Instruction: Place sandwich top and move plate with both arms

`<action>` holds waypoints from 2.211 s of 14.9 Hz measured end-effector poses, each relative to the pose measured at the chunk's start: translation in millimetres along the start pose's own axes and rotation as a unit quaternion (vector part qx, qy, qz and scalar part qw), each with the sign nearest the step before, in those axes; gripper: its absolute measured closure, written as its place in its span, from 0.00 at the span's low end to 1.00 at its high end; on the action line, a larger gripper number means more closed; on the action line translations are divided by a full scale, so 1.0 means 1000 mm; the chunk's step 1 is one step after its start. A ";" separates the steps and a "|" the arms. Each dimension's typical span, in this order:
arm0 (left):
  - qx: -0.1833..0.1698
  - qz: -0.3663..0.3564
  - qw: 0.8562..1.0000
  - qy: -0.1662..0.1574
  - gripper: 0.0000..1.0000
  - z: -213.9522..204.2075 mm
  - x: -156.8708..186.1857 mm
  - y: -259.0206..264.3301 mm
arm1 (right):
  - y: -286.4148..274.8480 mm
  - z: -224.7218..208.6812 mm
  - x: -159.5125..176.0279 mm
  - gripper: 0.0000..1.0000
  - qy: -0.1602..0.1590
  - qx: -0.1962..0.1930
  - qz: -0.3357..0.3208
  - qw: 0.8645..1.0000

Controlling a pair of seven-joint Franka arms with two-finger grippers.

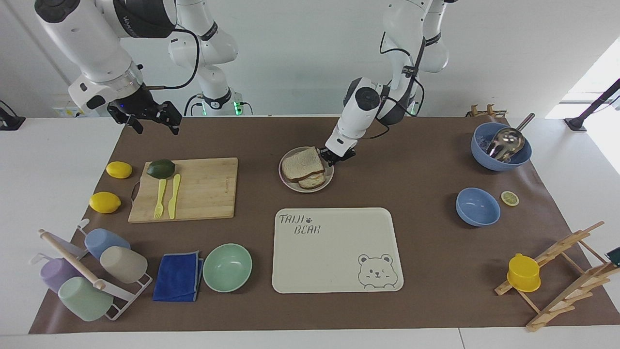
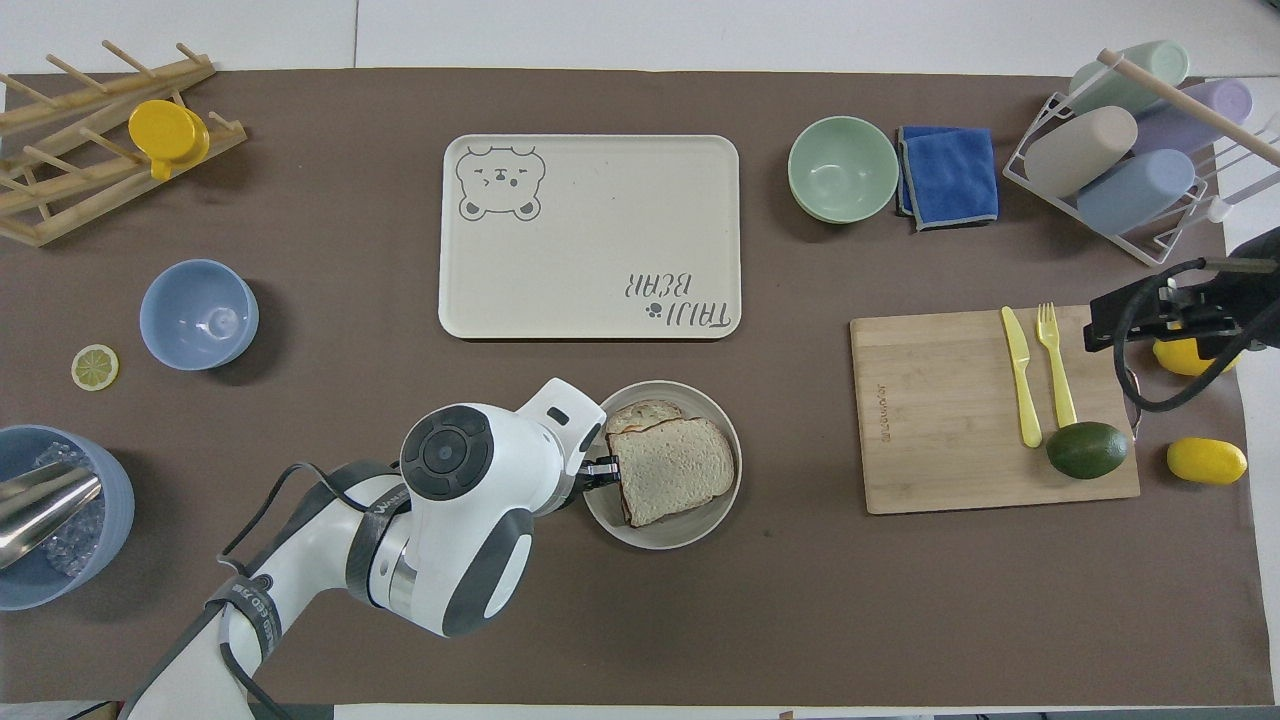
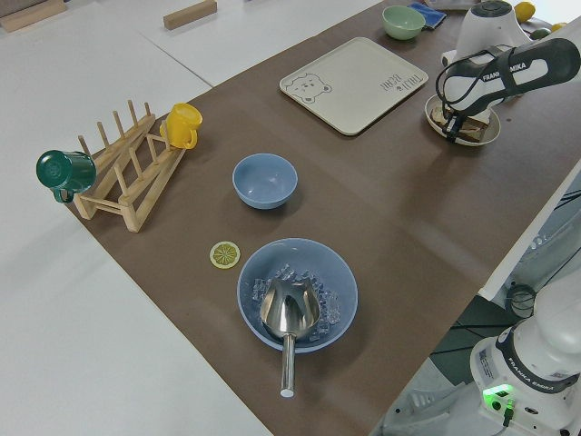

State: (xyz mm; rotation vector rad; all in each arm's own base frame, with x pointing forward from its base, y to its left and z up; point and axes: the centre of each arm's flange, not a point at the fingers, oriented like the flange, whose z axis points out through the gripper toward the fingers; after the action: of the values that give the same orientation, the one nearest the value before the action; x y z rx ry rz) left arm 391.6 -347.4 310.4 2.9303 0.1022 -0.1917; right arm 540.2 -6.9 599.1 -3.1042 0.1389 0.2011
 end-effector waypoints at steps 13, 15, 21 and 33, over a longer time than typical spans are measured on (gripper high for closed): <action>-0.051 -0.043 0.998 -0.016 0.96 -0.162 0.139 -0.072 | -0.001 0.000 0.000 0.00 0.000 0.000 -0.001 1.000; -0.062 -0.053 0.997 -0.007 0.96 -0.171 0.172 -0.085 | -0.001 -0.001 -0.001 0.00 0.001 0.000 -0.001 1.000; -0.073 -0.073 0.995 -0.005 0.96 -0.134 0.271 -0.092 | -0.002 -0.003 -0.001 0.00 0.004 0.000 -0.002 1.000; -0.075 -0.062 0.995 0.027 0.96 -0.068 0.291 -0.075 | -0.002 -0.005 0.000 0.00 0.011 0.001 -0.002 1.000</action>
State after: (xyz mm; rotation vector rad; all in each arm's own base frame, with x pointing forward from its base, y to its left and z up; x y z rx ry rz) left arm 681.3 -244.2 321.9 2.7817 0.2953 -0.1179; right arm 541.1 -4.9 604.4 -3.1055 0.1327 0.1662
